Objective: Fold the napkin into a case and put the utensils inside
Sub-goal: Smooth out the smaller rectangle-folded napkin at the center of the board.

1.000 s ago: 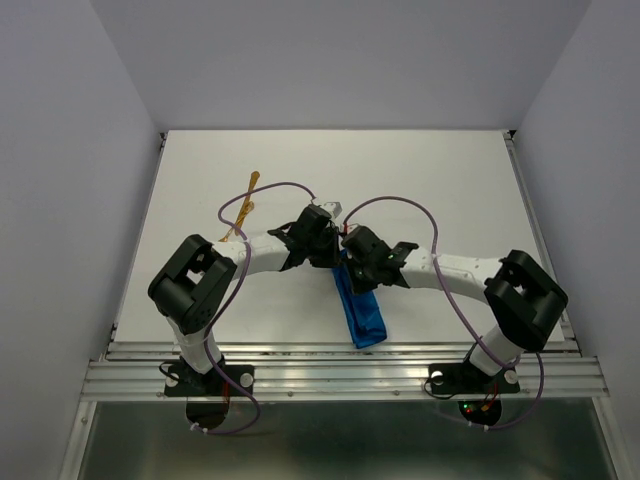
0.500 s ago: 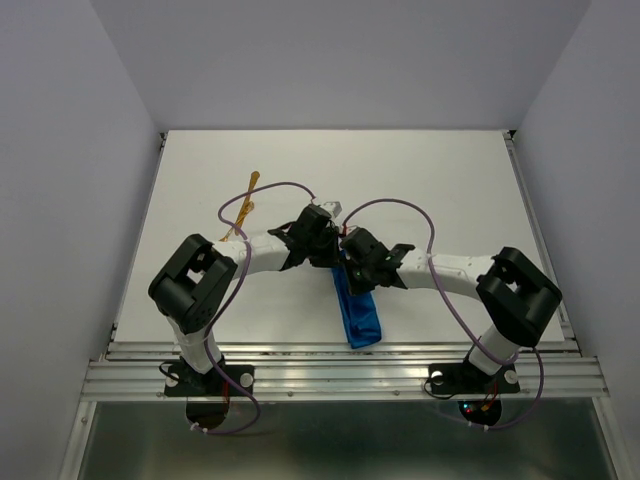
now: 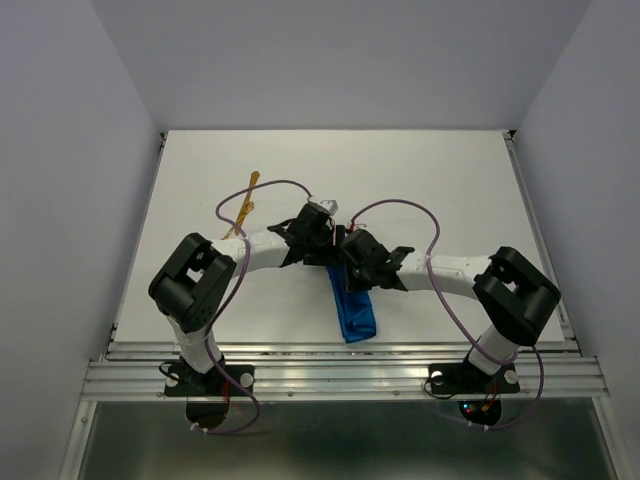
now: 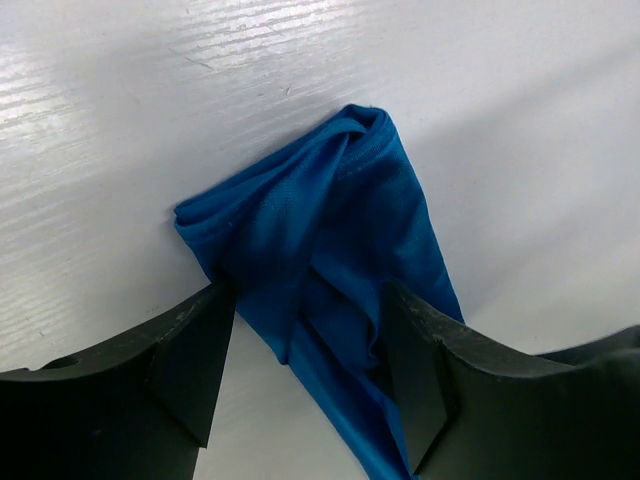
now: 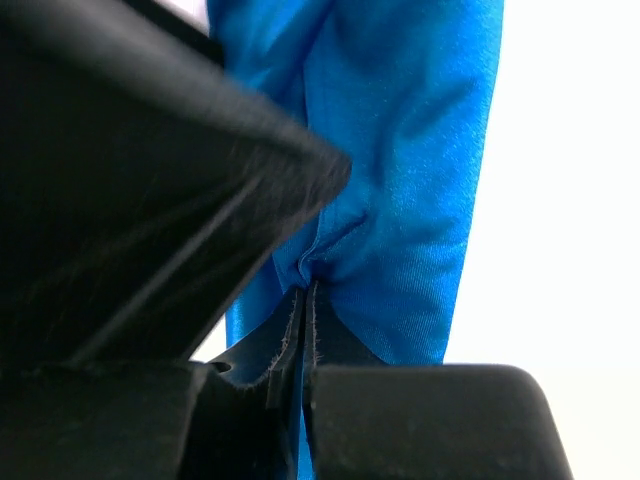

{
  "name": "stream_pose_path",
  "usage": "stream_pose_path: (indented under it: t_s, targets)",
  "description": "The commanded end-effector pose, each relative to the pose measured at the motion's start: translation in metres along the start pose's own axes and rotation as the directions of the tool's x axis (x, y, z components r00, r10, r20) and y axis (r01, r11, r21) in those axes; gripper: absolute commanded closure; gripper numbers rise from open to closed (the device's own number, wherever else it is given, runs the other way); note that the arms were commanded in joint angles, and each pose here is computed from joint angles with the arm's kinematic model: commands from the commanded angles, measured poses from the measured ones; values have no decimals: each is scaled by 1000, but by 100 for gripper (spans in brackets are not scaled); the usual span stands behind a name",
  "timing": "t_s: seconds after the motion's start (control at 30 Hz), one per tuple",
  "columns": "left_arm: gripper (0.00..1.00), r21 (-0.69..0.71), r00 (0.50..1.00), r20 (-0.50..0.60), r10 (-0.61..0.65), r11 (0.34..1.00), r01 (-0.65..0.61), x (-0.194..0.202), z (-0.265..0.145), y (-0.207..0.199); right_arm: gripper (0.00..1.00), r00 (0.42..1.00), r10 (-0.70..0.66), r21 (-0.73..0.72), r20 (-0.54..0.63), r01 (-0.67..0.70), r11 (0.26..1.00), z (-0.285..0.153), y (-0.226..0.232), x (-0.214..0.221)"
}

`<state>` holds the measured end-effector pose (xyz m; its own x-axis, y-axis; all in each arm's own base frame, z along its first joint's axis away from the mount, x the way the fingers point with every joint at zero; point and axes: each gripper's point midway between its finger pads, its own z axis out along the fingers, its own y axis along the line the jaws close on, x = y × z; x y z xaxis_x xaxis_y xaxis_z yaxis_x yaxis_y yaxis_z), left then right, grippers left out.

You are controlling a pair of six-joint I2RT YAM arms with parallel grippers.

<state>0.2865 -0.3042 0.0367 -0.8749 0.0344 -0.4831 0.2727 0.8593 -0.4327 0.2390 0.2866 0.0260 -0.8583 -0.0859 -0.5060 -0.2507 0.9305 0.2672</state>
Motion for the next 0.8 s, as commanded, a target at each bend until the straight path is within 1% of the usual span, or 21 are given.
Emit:
stream_pose_path:
  t_s: [0.0, 0.03, 0.2, 0.3, 0.4, 0.5, 0.53, 0.57, 0.6, 0.63, 0.67, 0.77]
  targets:
    - [28, 65, 994, 106, 16, 998, -23, -37, -31, -29, 99, 996, 78, 68, 32, -80, 994, 15, -9, 2]
    - [28, 46, 995, 96, 8, 999, -13, -35, -34, -24, 99, 996, 84, 73, 31, -86, 994, 16, -10, 3]
    - [29, 36, 992, 128, -15, 999, 11, -42, -49, -14, 99, 993, 108, 73, 48, -111, 991, 18, -8, -1]
    - [31, 18, 991, 126, -38, 999, 36, -38, -51, -1, 99, 993, 102, 76, 60, -107, 991, 17, -8, -5]
    - [38, 12, 992, 113, -56, 998, 55, -28, -50, 9, 99, 993, 90, 85, 73, -96, 992, 16, -8, -10]
    - [52, 9, 994, 86, -69, 998, 69, -14, -47, 15, 99, 993, 82, 89, 80, -89, 992, 15, -8, -13]
    - [61, 4, 995, 66, -74, 997, 74, -5, -46, 19, 99, 993, 81, 86, 85, -89, 992, 15, -7, -15]
    - [67, 22, 993, 85, -78, 997, 76, -9, -44, 16, 99, 993, 75, 88, 86, -83, 993, 15, -7, -16]
    - [73, 21, 994, 77, -82, 997, 80, -5, -42, 18, 99, 994, 72, 89, 86, -80, 993, 15, -7, -17]
    - [82, 20, 994, 63, -85, 996, 84, -1, -39, 20, 99, 993, 68, 92, 92, -76, 993, 15, -7, -19]
    - [100, 24, 994, 61, -90, 996, 89, 2, -36, 22, 99, 994, 59, 92, 97, -68, 993, 14, -6, -22]
    - [100, 27, 994, 23, -105, 994, 104, 15, -27, 26, 99, 993, 47, 95, 113, -58, 994, 12, -3, -30]
